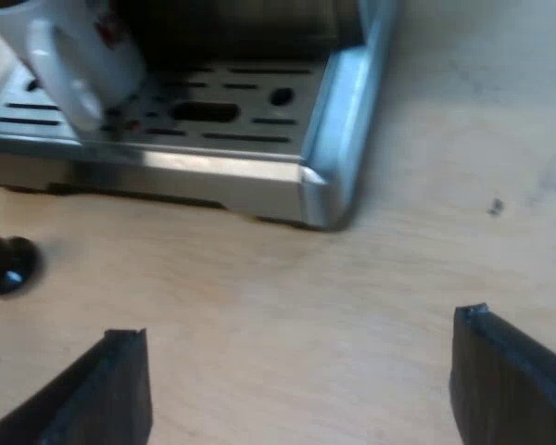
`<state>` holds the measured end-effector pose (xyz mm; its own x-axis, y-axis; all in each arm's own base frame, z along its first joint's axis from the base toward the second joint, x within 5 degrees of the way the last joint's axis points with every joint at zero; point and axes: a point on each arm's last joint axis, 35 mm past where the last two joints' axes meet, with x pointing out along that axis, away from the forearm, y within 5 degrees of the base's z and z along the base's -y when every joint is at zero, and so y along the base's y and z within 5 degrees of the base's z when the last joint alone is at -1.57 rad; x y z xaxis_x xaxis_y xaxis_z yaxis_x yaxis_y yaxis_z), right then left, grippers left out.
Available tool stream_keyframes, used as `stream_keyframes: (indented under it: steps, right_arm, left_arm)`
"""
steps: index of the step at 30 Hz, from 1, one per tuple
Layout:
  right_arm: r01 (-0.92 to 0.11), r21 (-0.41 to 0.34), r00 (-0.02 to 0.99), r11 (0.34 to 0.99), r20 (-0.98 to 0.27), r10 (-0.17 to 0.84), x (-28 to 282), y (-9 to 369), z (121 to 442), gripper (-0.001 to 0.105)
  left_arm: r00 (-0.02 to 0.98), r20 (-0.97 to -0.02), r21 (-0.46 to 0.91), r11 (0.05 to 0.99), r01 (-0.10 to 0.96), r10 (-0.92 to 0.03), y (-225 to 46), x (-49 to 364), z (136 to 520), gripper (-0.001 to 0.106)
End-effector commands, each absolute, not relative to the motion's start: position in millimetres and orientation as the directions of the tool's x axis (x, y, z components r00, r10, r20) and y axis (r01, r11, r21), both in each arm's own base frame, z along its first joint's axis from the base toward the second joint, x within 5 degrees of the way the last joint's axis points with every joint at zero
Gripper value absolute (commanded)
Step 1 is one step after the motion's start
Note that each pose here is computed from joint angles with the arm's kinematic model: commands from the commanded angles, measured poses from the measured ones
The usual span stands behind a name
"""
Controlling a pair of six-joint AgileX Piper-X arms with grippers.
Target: Remove mug from coffee machine
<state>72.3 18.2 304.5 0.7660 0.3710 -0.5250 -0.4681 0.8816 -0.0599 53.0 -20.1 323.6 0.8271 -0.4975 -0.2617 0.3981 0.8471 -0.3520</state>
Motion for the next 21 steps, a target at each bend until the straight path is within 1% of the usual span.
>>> stream_keyframes:
  steps: [1,2,5,8,13,15,17,19,20,21]
  right_arm:
    - [-0.535,-0.061,0.759,0.843,-0.473,0.447,80,22,319,0.069]
    - [-0.558,-0.053,0.747,0.828,-0.468,0.473,84,24,321,0.069]
    - [-0.593,-0.050,0.726,0.804,-0.466,0.506,91,29,325,0.069]
    - [-0.632,-0.046,0.696,0.774,-0.473,0.540,98,35,327,0.069]
    - [-0.717,-0.065,0.633,0.694,-0.478,0.609,109,51,326,0.069]
    - [-0.741,-0.073,0.612,0.667,-0.482,0.627,114,59,325,0.069]
    - [-0.753,-0.085,0.600,0.653,-0.497,0.627,119,67,323,0.069]
    - [-0.753,-0.094,0.602,0.651,-0.499,0.623,121,69,322,0.069]
    - [-0.753,-0.103,0.603,0.650,-0.503,0.619,122,72,322,0.069]
    - [-0.749,-0.120,0.606,0.652,-0.521,0.601,126,77,319,0.069]
  left_arm:
    - [0.805,-0.220,-0.354,0.814,0.460,-0.551,-24,59,332,0.087]
    - [0.790,-0.220,-0.355,0.802,0.481,-0.572,-26,62,332,0.087]
    - [0.763,-0.225,-0.354,0.780,0.515,-0.606,-31,69,333,0.087]
    - [0.750,-0.229,-0.356,0.771,0.528,-0.620,-34,73,333,0.087]
    - [0.740,-0.236,-0.354,0.765,0.538,-0.630,-38,84,333,0.087]
    - [0.735,-0.254,-0.333,0.770,0.544,-0.629,-42,101,331,0.087]
    - [0.733,-0.261,-0.320,0.772,0.549,-0.628,-44,106,330,0.087]
    - [0.732,-0.265,-0.310,0.774,0.552,-0.628,-44,108,330,0.087]
    - [0.727,-0.282,-0.295,0.777,0.556,-0.627,-45,112,327,0.087]
    - [0.724,-0.289,-0.295,0.778,0.555,-0.626,-46,114,326,0.087]
